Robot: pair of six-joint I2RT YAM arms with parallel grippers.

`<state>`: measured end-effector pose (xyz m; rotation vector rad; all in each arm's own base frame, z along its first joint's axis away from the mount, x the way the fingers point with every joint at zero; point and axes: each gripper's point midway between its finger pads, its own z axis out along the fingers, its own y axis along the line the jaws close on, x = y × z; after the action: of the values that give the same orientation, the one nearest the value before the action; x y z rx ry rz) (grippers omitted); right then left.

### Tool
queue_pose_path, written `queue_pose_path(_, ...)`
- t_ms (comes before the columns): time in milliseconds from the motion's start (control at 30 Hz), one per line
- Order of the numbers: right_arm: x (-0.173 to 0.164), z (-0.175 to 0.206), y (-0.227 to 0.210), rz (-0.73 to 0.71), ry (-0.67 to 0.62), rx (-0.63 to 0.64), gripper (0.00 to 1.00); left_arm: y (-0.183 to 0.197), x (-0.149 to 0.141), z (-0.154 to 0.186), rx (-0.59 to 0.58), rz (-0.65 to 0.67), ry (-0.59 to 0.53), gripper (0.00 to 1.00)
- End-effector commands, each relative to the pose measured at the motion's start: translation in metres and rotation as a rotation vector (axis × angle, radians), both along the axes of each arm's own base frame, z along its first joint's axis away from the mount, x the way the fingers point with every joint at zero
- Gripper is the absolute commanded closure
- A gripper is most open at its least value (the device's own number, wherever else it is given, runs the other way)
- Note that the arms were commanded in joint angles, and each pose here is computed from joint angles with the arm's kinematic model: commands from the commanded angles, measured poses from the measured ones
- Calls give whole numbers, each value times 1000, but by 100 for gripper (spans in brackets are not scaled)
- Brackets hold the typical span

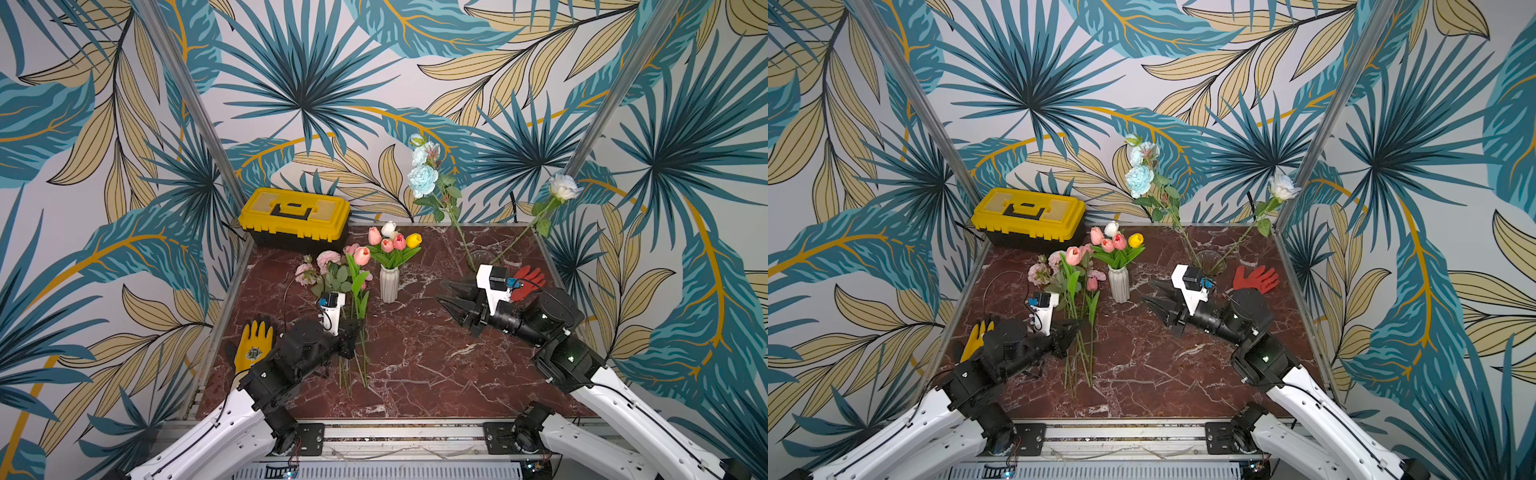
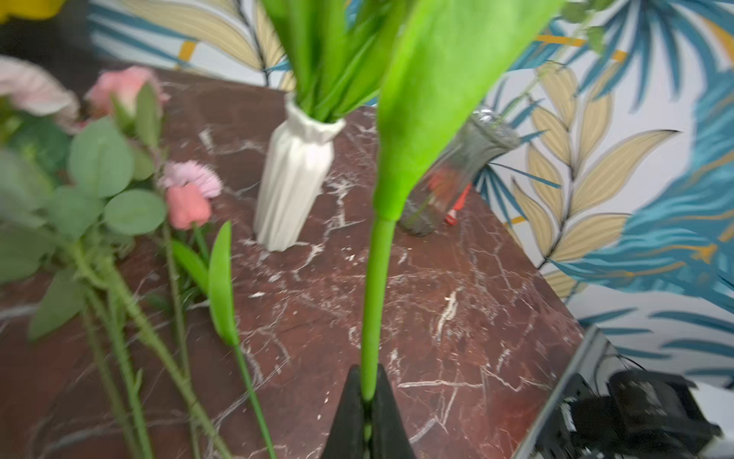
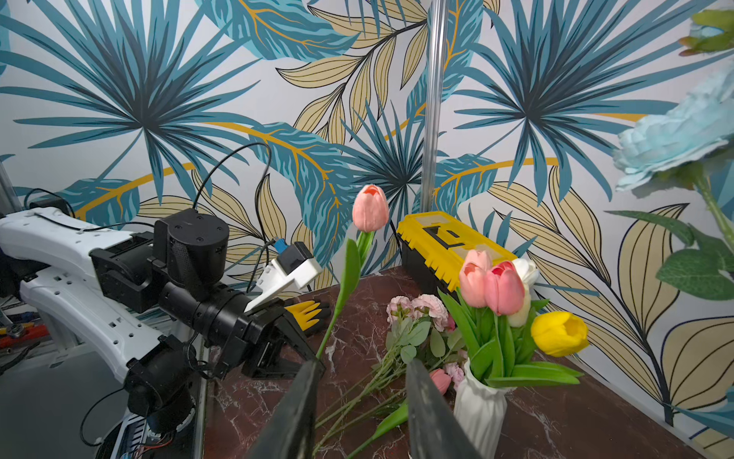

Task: Pick out pink flowers from the vase
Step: Place the flower at the center of the board.

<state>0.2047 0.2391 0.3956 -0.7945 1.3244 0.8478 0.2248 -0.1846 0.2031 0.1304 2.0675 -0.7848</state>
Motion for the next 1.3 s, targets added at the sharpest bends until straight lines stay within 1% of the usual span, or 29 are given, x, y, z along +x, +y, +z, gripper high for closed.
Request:
queue_pose_path(0, 2, -12, -1, -18, 26, -14, 61, 25, 8, -38, 83, 169, 174, 100)
queue_pose_path(100, 3, -11, -2, -25, 27, -8, 61, 28, 15, -52, 83, 233, 257, 100)
queue_pose_path(200, 4, -9, -3, -32, 32, 1, 62, 23, 21, -64, 78, 251, 341, 100)
queue_pose_path(333, 4, -8, -4, -36, 38, 8, 61, 2, 24, -78, 88, 179, 444, 100)
queue_pose_path(467, 6, -9, -4, -44, 55, 20, 61, -12, 29, -88, 73, 158, 523, 100)
queue_pose_path(567, 8, -10, -3, -46, 80, 23, 61, -19, 34, -90, 50, 163, 556, 100)
queue_pose_path(733, 10, -12, -3, -54, 91, 20, 61, -28, 40, -98, 48, 170, 611, 100)
queue_pose_path(1000, 9, -17, -5, -59, 102, 12, 61, -33, 45, -127, 125, 174, 693, 100)
queue_pose_path(1100, 10, -21, -5, -64, 105, 6, 61, -32, 47, -134, 160, 179, 713, 100)
queue_pose_path(1267, 11, -24, -6, -73, 110, 2, 61, -33, 46, -143, 179, 184, 749, 100)
